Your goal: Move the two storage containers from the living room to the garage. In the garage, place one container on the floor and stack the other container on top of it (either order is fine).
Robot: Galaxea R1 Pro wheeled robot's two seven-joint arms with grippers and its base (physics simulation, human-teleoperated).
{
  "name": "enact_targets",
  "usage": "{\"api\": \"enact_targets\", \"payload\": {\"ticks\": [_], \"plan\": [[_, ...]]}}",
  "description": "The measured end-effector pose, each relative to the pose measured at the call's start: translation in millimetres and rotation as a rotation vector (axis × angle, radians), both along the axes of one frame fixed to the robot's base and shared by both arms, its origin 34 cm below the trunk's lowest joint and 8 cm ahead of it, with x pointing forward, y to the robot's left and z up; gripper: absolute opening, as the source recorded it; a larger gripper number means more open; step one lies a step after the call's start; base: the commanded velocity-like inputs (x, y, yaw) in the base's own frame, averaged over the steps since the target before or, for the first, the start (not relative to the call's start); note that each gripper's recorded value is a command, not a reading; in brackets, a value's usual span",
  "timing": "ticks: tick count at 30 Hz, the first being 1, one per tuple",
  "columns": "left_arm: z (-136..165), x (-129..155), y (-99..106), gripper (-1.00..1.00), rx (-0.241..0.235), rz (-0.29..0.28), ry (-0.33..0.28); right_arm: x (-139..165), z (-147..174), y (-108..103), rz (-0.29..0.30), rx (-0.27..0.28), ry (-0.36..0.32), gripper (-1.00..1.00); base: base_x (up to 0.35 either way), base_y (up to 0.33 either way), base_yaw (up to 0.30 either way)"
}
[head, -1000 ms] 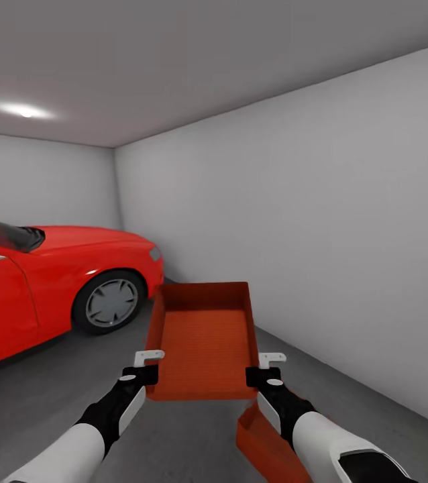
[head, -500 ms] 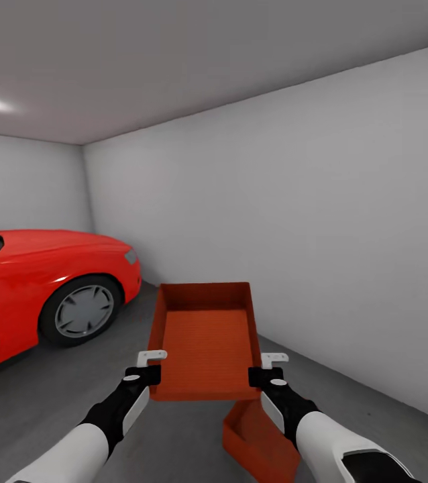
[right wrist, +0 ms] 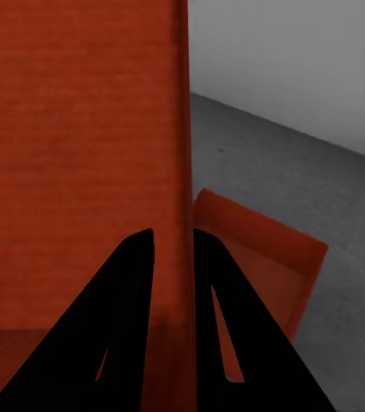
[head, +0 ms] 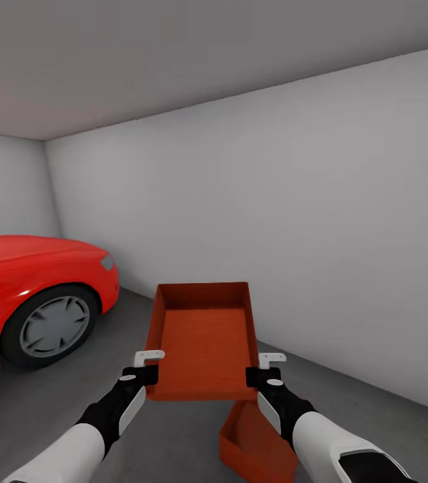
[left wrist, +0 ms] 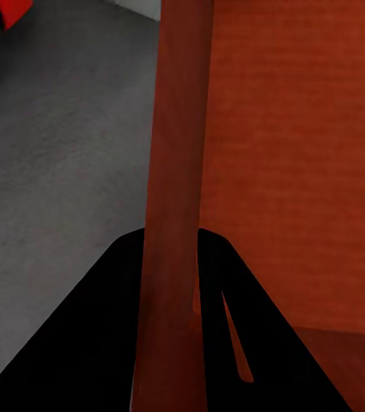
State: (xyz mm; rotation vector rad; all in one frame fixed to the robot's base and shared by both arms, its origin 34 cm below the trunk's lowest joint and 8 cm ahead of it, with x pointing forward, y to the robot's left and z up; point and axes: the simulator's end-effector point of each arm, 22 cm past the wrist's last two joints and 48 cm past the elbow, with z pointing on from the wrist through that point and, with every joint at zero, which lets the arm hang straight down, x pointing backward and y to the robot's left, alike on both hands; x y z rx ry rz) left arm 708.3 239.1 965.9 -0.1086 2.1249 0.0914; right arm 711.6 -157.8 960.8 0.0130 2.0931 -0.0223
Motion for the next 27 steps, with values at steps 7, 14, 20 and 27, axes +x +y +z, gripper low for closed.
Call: {"api": "enact_targets", "payload": {"ticks": [7,14,20,27], "plan": [[0.0,0.0,0.1,-1.0,-0.001,0.0,0.0,0.1,0.2,0.1,0.0,0.0,0.0,-1.0,0.209,0.274,-0.245],[0.1,0.0,0.1,-1.0,0.0,0.0,0.0,0.1,0.2,0.1,0.0,0.0,0.0,-1.0,0.221,0.266,-0.245],[0.3,0.1,0.0,-1.0,0.0,0.0,-0.001,0.1,0.3,0.0,0.0,0.0,-0.001,-1.0,0.227,0.255,-0.245],[0.3,0.2,0.1,-1.0,-0.001,0.0,-0.002,0.3,0.5,0.1,0.0,-0.001,-0.001,-1.0,0.233,0.224,-0.245]]}}
